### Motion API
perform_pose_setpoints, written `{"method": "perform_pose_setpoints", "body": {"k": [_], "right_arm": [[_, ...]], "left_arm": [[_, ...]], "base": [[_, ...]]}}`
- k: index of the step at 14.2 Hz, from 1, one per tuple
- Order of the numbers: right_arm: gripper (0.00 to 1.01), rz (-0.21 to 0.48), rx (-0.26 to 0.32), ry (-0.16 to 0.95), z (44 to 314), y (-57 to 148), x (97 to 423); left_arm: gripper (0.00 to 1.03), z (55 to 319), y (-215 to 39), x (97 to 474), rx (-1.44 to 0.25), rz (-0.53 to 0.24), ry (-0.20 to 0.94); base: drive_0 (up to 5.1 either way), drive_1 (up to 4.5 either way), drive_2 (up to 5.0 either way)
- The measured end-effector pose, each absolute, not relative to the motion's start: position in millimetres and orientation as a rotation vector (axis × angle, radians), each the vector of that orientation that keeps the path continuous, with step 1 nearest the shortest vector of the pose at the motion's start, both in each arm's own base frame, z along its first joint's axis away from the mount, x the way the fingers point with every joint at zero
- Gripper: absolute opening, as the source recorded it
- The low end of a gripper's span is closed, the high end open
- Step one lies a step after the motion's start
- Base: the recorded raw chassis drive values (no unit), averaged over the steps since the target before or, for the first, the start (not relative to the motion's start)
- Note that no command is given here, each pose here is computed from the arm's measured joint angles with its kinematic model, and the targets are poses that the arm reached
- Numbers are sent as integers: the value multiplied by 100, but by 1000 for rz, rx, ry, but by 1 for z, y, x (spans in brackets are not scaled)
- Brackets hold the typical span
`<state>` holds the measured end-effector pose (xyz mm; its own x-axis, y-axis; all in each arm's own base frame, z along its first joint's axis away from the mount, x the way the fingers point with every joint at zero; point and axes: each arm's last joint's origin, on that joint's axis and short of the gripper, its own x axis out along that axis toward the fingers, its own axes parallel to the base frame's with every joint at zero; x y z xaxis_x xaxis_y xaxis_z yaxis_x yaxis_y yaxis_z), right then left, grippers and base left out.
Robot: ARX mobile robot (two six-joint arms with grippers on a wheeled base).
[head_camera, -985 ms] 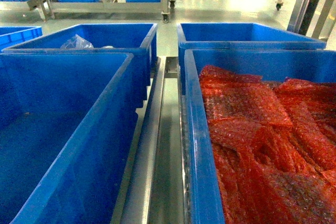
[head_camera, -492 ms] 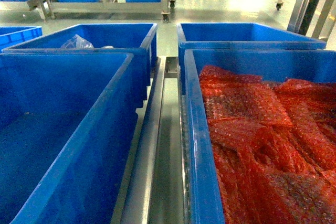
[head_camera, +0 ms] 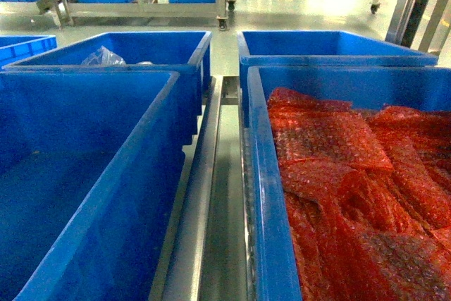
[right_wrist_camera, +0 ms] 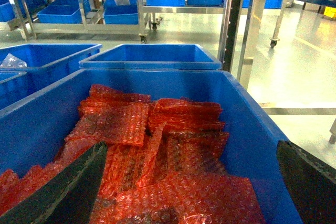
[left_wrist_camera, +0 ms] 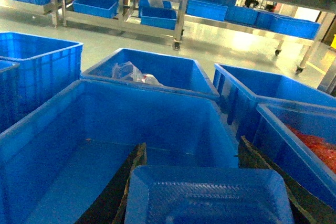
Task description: Pick blue part to blue bin on bottom shelf
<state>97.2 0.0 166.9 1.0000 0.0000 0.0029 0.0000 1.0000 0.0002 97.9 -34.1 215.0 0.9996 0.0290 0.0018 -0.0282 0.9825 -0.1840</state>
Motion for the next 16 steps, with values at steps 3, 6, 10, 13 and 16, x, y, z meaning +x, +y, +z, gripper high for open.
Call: {"method": "perform_pose_setpoints", "body": {"k": [3,6,10,13,16], "right_arm": [[98,0,0,-3,167,0,97],[98,0,0,-3,167,0,97],[98,0,0,-3,167,0,97],[98,1,0,-3,167,0,97],[98,0,0,-2,167,0,97]], "left_arm": [[43,215,-34,98,-185,29,-5],[43,215,-34,98,-185,29,-5],[43,215,-34,98,-185,29,-5],[43,213,-37,117,-46,233,101],[43,222,-40,165,-37,208,70]], "base": [[0,0,0],[0,0,0],[0,0,0],[0,0,0],[0,0,0]]}}
